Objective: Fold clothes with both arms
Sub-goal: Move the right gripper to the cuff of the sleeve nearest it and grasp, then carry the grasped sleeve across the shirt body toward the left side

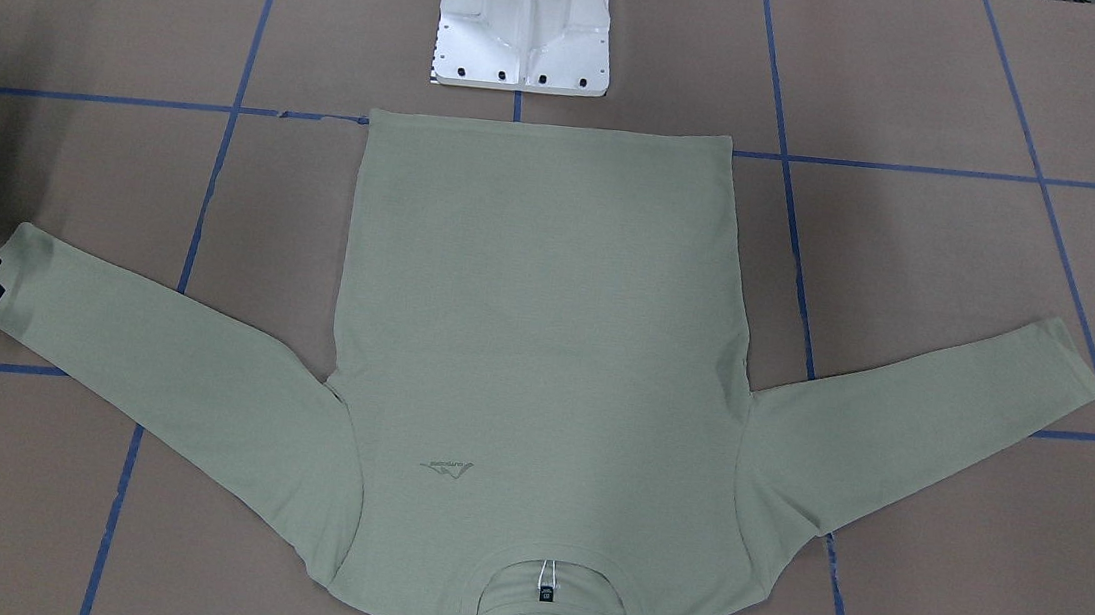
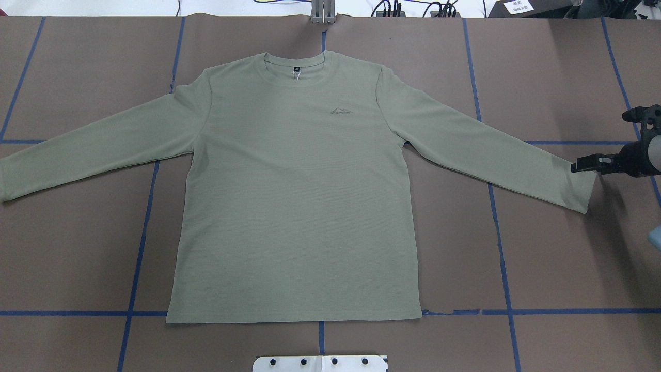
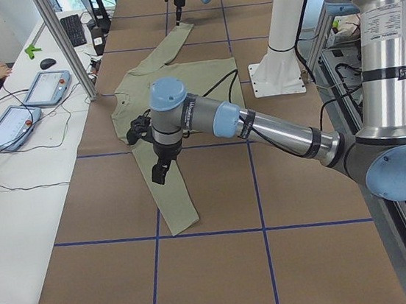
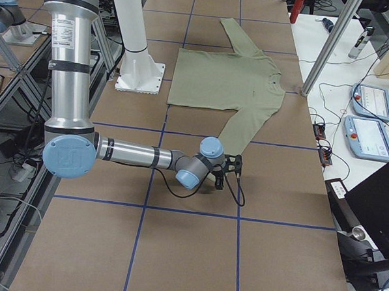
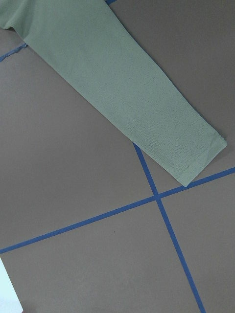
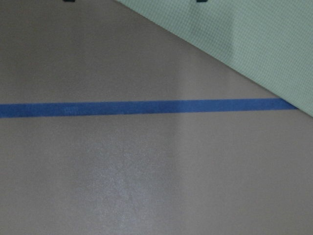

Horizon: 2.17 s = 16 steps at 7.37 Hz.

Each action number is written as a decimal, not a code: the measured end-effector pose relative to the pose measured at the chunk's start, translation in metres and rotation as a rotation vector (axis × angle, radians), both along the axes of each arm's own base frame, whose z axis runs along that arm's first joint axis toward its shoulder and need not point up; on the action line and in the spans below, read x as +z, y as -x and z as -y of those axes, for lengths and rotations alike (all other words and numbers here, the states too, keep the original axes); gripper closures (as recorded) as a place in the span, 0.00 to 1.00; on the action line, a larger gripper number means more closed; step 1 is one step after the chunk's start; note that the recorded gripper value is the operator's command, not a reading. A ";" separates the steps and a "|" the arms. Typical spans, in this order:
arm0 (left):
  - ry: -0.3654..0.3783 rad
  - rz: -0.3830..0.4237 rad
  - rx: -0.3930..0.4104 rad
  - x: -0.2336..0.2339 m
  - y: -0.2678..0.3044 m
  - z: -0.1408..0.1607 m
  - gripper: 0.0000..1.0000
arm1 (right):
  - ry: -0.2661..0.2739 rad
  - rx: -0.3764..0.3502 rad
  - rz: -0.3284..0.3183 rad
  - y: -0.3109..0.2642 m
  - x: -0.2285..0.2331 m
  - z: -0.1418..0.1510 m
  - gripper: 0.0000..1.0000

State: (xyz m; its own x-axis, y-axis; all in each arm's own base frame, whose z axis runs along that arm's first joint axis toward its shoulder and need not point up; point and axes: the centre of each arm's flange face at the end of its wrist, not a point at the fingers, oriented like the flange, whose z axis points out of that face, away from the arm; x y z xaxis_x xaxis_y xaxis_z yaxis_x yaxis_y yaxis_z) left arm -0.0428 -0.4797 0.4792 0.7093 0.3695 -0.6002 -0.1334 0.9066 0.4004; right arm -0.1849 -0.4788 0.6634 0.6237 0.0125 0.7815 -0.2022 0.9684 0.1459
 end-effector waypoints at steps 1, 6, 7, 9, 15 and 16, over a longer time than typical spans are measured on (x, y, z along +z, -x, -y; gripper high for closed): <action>0.000 0.000 0.000 0.000 0.000 0.000 0.00 | 0.002 0.000 -0.001 0.000 0.001 0.000 0.32; 0.001 -0.001 0.000 0.001 0.000 0.000 0.00 | 0.012 0.001 0.002 0.001 0.002 -0.001 1.00; 0.002 -0.001 0.000 0.001 0.000 0.000 0.00 | 0.010 0.000 0.005 0.001 0.000 -0.001 1.00; 0.002 -0.001 0.000 0.001 0.000 0.000 0.00 | -0.002 -0.001 0.015 0.001 -0.012 0.001 1.00; 0.003 -0.001 0.000 0.002 0.000 0.000 0.00 | 0.158 0.057 -0.144 0.022 -0.289 0.036 1.00; 0.004 -0.001 0.000 0.002 0.000 0.000 0.00 | 0.192 0.080 -0.188 0.043 -0.352 0.046 1.00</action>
